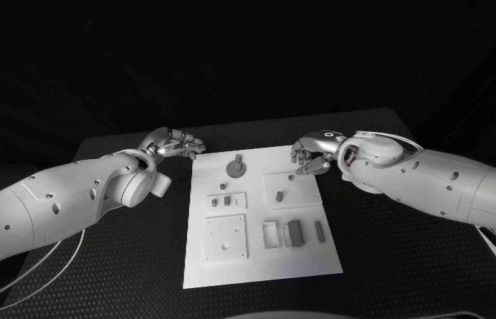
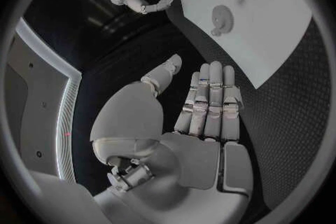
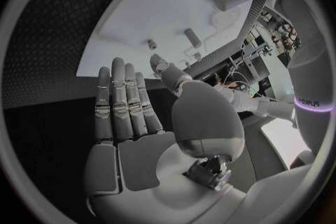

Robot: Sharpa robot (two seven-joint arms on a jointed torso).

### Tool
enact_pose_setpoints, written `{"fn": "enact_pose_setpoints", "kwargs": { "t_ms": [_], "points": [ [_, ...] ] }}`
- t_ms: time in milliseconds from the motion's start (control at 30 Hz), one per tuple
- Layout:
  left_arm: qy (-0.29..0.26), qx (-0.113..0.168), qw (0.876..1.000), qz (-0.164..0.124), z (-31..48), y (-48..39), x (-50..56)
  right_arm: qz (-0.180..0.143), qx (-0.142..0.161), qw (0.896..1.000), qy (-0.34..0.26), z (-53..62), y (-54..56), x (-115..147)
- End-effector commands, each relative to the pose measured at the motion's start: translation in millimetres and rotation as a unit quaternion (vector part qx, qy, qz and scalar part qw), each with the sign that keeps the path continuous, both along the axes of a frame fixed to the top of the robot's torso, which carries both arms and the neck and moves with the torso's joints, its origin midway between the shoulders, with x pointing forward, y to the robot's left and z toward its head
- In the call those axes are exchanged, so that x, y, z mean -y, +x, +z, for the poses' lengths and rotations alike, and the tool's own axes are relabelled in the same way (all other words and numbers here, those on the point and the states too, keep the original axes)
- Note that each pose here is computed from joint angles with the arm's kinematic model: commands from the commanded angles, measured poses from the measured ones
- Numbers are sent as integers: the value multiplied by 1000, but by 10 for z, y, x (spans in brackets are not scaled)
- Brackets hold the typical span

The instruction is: Assemble the parts on the task board

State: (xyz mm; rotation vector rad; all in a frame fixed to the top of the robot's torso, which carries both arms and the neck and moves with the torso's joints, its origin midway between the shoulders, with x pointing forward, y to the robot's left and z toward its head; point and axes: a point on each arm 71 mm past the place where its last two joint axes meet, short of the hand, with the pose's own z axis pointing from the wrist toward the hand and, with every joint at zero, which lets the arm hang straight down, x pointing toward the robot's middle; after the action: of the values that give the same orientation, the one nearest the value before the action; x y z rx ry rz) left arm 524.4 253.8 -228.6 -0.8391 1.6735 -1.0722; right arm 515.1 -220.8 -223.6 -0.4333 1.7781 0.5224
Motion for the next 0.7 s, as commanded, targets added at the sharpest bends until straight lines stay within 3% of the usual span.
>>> {"fn": "enact_pose_setpoints", "kwargs": {
  "t_ms": [33, 433, 700],
  "points": [
    [-64, 0, 998, -6, 37, -7, 57, 8, 19, 998, -65, -73, -26, -30],
    [-72, -2, 997, 1, 40, -8, 64, 28, 22, 996, -87, -194, -96, -183],
    [-75, -6, 997, 2, 37, -9, 73, 40, 9, 995, -92, -284, -124, -259]
  ]
}}
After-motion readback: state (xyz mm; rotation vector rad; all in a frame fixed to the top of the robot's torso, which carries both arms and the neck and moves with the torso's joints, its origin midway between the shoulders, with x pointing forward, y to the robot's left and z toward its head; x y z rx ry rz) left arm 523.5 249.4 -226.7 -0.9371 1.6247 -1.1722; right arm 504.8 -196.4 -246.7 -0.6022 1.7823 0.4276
